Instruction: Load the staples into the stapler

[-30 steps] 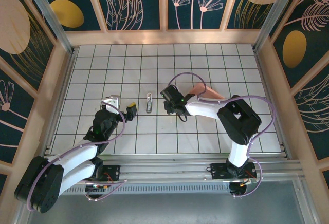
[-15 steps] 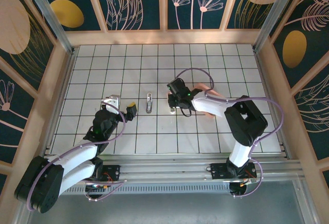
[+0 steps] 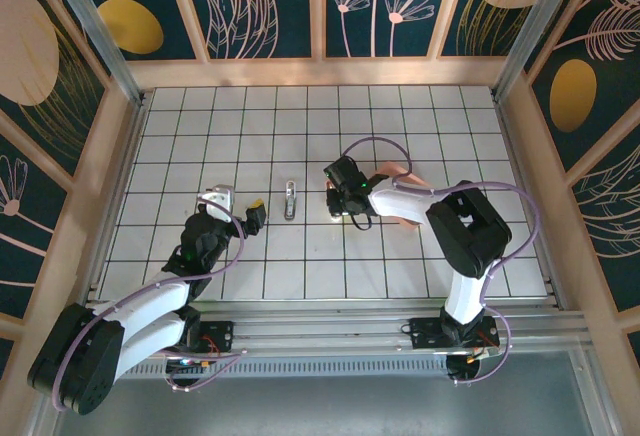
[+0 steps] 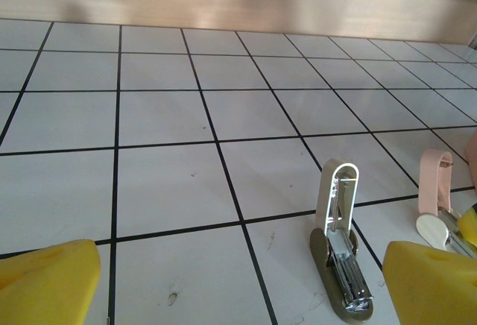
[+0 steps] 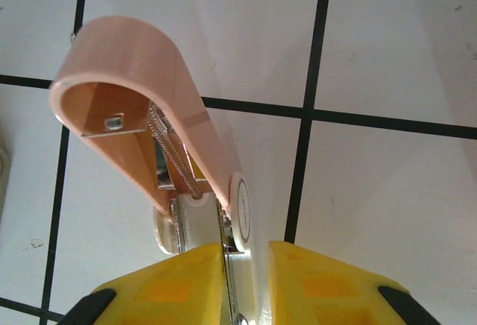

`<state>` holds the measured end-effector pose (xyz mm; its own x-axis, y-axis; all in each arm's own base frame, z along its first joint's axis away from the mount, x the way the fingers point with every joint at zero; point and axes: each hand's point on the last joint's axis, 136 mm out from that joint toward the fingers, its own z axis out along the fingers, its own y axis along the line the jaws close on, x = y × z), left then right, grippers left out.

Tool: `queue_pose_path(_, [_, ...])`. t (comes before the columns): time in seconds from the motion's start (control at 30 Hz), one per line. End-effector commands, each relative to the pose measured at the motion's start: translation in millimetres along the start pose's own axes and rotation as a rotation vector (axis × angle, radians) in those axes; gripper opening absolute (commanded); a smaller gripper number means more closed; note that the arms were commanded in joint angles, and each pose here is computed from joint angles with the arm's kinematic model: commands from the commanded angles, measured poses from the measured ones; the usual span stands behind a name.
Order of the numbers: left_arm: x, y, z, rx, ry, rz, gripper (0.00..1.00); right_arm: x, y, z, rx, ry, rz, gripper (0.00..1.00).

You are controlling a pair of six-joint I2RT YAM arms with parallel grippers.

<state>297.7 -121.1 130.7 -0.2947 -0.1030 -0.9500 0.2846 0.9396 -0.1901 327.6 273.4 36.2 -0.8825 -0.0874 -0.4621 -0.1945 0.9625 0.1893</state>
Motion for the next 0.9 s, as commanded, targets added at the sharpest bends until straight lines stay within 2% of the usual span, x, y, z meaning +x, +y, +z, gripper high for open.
queue_pose_path(0.0, [-16.3, -6.4, 1.1, 0.02, -0.037, 0.011, 0.97, 6.0, -5.1, 4.9, 0.016, 0.029, 0.018, 0.2])
queue_pose_path(0.37, [-15.2, -6.1, 1.1, 0.02, -0.034, 0.01, 0.97, 14.9, -5.3, 4.8, 0.022, 0.048, 0.002, 0.16])
queue_pose_path(0.67, [-17.1, -6.9, 0.4, 0.023, -0.038, 0.013, 0.97, -12.7, 11.9, -22.7, 0.0, -0.058, -0.034, 0.23])
queue_pose_path(0.87, [-18.4, -7.2, 0.0, 0.024, -0.041, 0.012, 0.97, -7.8, 10.7, -21.4, -0.024, -0.044, -0.015, 0.25])
